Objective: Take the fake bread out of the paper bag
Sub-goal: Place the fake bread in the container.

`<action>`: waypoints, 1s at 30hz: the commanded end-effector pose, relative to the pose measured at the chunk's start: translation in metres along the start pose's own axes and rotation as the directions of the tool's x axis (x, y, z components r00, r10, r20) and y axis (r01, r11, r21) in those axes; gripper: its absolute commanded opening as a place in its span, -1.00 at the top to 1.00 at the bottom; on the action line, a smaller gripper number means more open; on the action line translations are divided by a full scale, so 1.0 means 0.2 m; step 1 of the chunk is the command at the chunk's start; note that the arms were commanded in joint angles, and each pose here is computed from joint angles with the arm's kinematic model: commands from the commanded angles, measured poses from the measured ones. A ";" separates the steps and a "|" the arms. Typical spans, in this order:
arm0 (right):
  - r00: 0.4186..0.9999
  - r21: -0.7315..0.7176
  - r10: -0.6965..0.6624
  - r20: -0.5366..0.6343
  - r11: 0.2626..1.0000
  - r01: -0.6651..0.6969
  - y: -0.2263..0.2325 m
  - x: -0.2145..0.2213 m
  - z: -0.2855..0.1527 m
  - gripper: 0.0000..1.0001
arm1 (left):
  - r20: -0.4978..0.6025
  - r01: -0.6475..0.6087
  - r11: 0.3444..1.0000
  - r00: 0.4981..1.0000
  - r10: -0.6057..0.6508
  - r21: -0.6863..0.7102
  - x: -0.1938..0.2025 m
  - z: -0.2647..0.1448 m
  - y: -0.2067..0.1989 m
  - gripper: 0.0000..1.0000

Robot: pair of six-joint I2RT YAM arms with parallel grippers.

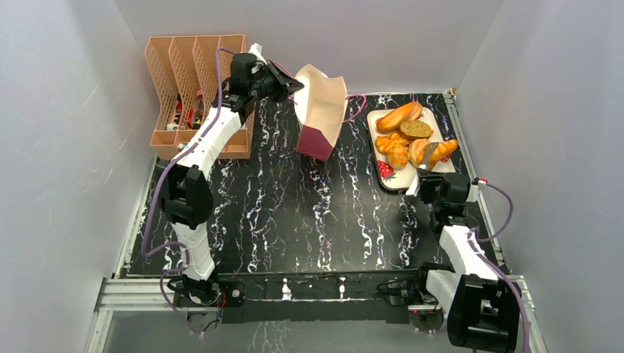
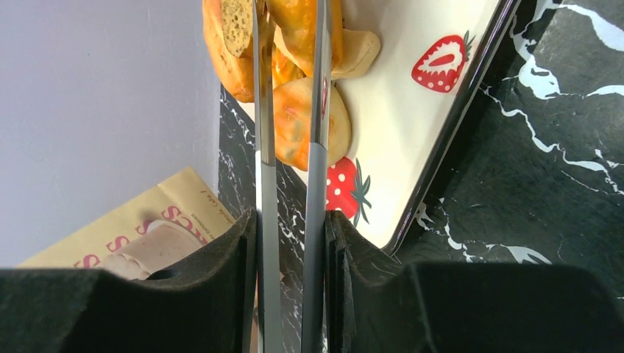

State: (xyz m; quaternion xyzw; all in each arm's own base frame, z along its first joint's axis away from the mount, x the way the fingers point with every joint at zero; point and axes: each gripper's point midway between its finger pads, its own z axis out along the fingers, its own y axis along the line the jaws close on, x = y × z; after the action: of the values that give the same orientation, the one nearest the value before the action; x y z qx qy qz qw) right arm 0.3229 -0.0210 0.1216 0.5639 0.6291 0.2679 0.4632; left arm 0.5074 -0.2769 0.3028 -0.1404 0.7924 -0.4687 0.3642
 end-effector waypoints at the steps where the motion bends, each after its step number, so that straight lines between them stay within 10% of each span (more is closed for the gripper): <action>1: 0.999 -0.168 0.038 -0.001 0.985 -0.038 0.21 -0.05 0.00 0.75 | 0.032 0.006 0.993 0.999 -0.010 0.120 -0.08 -0.10 -0.19 1.00; 12: 0.998 -0.095 0.048 -0.045 0.994 -0.052 0.07 0.01 0.00 0.25 | 0.025 0.022 0.998 0.999 -0.023 0.053 -0.07 -0.08 -0.04 0.88; 30: 0.996 -0.081 0.041 -0.078 0.996 -0.047 0.08 0.03 -0.07 0.20 | 0.021 0.039 0.999 0.999 -0.039 0.022 -0.08 -0.05 0.06 0.79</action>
State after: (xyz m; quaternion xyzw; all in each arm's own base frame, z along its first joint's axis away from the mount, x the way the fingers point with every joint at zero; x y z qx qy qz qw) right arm 0.3124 -0.0107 0.1117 0.5689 0.6307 0.3006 0.4338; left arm 0.5182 -0.2567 0.2907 -0.1680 0.7878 -0.4707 0.3600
